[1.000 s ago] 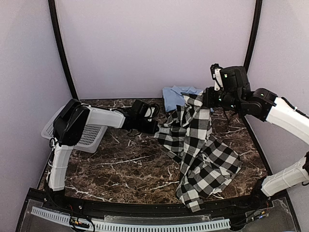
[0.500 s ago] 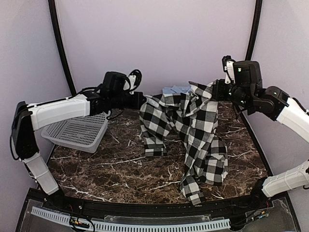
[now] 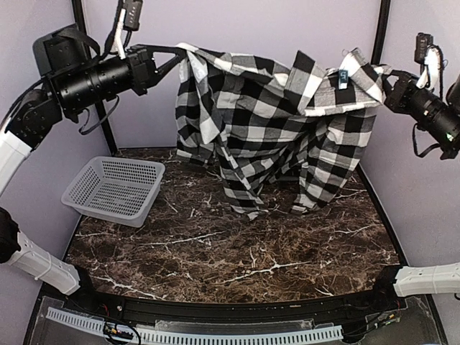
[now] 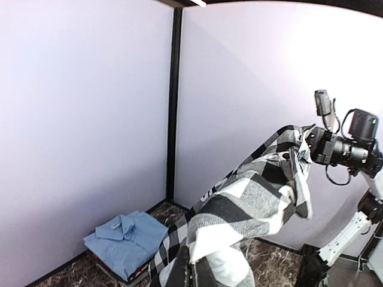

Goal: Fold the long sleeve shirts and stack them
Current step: Flatten out the crumpled shirt at the center of the board.

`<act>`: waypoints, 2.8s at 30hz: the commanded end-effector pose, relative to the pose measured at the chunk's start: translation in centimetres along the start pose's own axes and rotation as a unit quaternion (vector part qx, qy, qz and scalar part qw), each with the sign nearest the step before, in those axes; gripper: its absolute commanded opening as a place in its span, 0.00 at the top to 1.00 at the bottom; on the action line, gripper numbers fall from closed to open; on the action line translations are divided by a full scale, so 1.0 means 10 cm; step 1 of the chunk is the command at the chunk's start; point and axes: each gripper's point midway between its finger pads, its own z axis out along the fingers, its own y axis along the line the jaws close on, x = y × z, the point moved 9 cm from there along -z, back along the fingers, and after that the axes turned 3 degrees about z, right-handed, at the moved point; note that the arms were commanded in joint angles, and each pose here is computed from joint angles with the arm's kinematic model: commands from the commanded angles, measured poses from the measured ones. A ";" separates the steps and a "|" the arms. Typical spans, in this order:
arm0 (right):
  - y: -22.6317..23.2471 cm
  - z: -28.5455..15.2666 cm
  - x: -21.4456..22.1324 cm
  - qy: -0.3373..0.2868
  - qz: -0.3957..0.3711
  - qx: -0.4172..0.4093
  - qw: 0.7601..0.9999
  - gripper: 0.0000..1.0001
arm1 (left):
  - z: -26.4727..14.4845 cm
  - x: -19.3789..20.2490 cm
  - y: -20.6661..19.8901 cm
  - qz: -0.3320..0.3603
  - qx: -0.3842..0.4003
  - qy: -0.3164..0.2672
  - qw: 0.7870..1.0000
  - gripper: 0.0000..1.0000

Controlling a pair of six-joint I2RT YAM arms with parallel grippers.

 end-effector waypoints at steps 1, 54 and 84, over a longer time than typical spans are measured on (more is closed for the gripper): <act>0.01 -0.32 -0.52 -0.086 0.006 -0.061 0.994 1.00 | -0.46 -0.47 -0.13 0.018 0.049 -0.058 0.997 1.00; -0.02 1.30 3.93 0.520 0.042 0.022 0.853 0.43 | 0.34 3.25 1.08 -0.197 -0.278 0.463 0.818 0.45; -0.26 2.08 4.23 0.491 0.074 0.050 0.867 0.47 | 0.57 4.18 0.93 -0.232 -0.221 0.541 0.778 0.66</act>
